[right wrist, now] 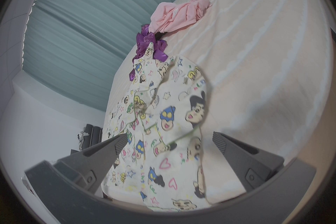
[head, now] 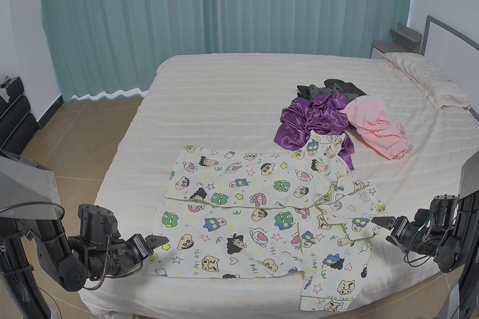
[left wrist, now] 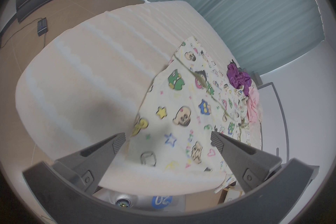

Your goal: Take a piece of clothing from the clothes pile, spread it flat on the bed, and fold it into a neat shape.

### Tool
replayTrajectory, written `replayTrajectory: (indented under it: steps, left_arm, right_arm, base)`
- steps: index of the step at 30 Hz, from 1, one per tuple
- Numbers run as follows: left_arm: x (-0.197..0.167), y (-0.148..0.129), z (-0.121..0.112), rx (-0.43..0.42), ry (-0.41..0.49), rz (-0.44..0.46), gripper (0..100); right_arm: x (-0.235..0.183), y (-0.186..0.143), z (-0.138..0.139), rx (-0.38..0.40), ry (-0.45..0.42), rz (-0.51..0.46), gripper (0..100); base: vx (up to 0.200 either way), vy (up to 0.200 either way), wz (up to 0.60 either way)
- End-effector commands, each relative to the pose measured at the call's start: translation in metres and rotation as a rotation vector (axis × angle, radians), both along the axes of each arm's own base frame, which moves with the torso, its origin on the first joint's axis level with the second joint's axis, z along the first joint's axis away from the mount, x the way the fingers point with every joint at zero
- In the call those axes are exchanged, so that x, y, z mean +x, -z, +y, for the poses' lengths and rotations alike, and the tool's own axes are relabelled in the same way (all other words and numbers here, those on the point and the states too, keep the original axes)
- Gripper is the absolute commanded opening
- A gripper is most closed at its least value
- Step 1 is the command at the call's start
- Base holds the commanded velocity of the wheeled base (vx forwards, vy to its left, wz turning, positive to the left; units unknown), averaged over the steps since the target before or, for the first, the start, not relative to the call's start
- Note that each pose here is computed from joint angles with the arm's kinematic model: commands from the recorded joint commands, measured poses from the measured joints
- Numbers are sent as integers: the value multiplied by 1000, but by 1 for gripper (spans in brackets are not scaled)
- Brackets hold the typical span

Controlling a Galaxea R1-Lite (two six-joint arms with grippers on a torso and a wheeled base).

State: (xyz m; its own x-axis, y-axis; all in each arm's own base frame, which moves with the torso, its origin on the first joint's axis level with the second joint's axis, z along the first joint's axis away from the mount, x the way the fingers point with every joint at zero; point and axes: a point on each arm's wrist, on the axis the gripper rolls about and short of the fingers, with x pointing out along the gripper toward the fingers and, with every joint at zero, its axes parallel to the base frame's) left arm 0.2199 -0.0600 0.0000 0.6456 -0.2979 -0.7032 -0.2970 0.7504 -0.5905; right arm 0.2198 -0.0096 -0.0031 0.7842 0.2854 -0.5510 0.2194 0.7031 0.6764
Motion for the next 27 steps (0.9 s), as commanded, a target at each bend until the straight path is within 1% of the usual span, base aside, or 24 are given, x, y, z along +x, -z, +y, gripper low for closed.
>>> replayTrajectory:
  steps: [1,2,3,8,9,10,15,18,22,25,26,27]
  left_arm:
    - [-1,7,0,11,-1,33,100]
    - [-2,14,-3,51,-14,52,100]
    - [-1,17,-7,71,-17,54,100]
    - [10,30,-25,137,-71,32,100]
    - [10,30,-25,137,-71,32,100]
    - [16,34,-31,160,-98,14,100]
    - [21,43,-41,219,-116,-5,100]
    - [19,47,-46,245,-108,-6,100]
    - [33,47,-52,232,-117,-40,100]
    - [37,48,-52,241,-120,-38,100]
    - [37,49,-52,252,-119,-30,0]
    - [36,50,-52,264,-118,-26,0]
  right_arm:
    - [-4,1,2,1,-7,17,100]
    - [-4,3,3,0,-9,23,100]
    - [-4,4,3,-1,-8,29,100]
    - [-4,5,5,-1,-16,32,100]
    - [-4,5,5,-1,-16,32,100]
    - [-4,5,5,-1,-16,32,100]
    - [-4,5,5,-1,-20,32,100]
    - [-4,5,7,-2,-26,32,100]
    - [-4,5,8,-4,-30,33,100]
    - [-4,8,11,-10,-43,42,100]
    - [-4,10,12,-16,-52,53,100]
    - [-4,14,14,-28,-64,66,100]
  base:
    - [0,0,0]
    - [0,0,0]
    - [0,0,0]
    - [0,0,0]
    - [0,0,0]
    - [0,0,0]
    - [0,0,0]
    - [0,0,0]
    - [0,0,0]
    - [0,0,0]
    - [0,0,0]
    - [0,0,0]
